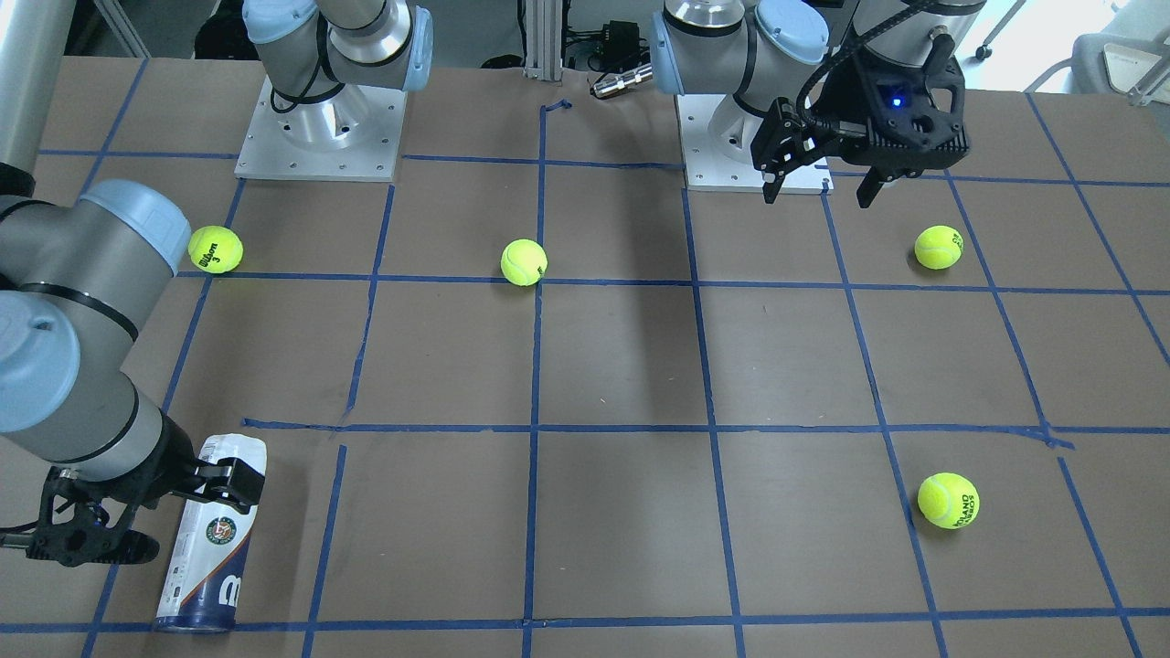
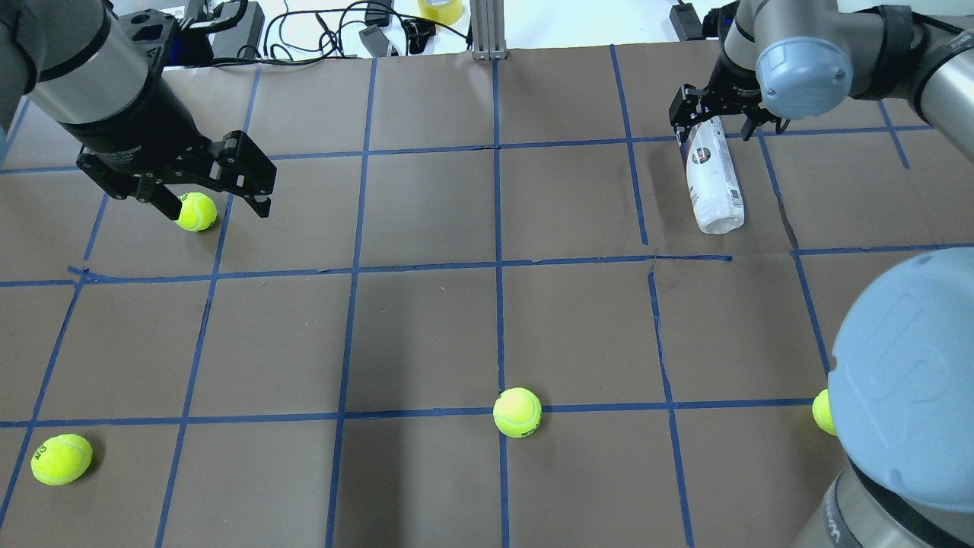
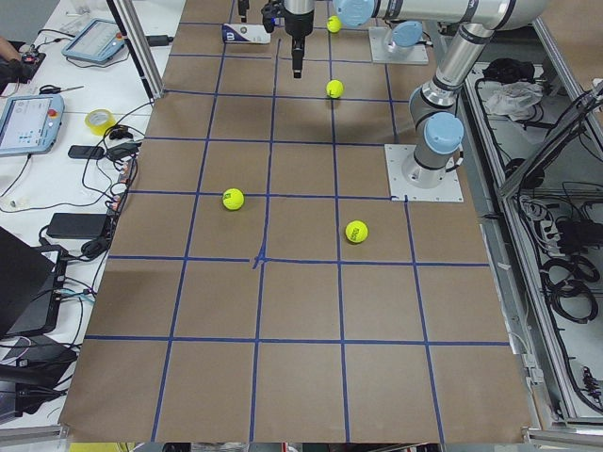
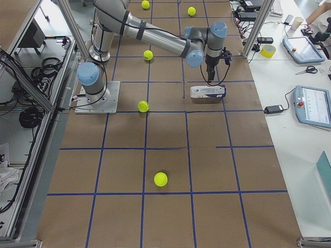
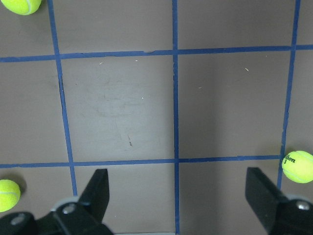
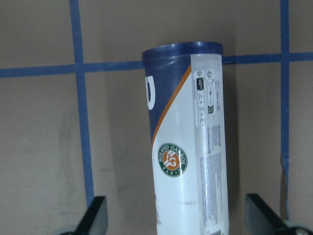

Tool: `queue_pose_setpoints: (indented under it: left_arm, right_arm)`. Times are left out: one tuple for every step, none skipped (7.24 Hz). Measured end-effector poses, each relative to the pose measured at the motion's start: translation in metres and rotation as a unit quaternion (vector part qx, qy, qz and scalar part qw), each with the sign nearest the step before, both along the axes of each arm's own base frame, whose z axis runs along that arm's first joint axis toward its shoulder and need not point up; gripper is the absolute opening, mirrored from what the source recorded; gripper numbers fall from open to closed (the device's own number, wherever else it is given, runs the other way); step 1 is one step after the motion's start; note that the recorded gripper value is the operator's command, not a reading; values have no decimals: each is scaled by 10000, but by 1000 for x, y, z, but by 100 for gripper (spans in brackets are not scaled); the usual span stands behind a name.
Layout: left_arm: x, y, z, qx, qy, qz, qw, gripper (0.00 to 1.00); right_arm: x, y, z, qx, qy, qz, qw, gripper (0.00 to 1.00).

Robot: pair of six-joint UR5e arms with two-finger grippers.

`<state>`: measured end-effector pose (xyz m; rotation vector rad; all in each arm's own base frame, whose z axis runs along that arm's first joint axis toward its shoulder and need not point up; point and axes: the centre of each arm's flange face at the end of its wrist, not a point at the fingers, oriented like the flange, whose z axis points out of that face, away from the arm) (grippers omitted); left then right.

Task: Lift up tennis ball bucket
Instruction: 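Lower the right gripper onto the tennis ball can and grasp it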

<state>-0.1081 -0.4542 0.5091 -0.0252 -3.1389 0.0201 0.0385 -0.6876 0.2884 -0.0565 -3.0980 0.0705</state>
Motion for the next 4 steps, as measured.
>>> queue_pose_setpoints:
  left_arm:
    - [0,0,0,1,-2,1,10000,100]
    - [0,0,0,4,-2,3,10000,100]
    - [0,0,0,8,-2,2,10000,100]
    - [1,0,-1,9,-2,6,10000,100]
  right_arm:
    - [-8,-9,-16,18,3,99,9999,100]
    - [-14,-15,-29,17,15,263,9997,100]
    - [-21,-19,-42,53,1,396,9992,100]
    - [-26,-21,-52,101,-32,447,9989,100]
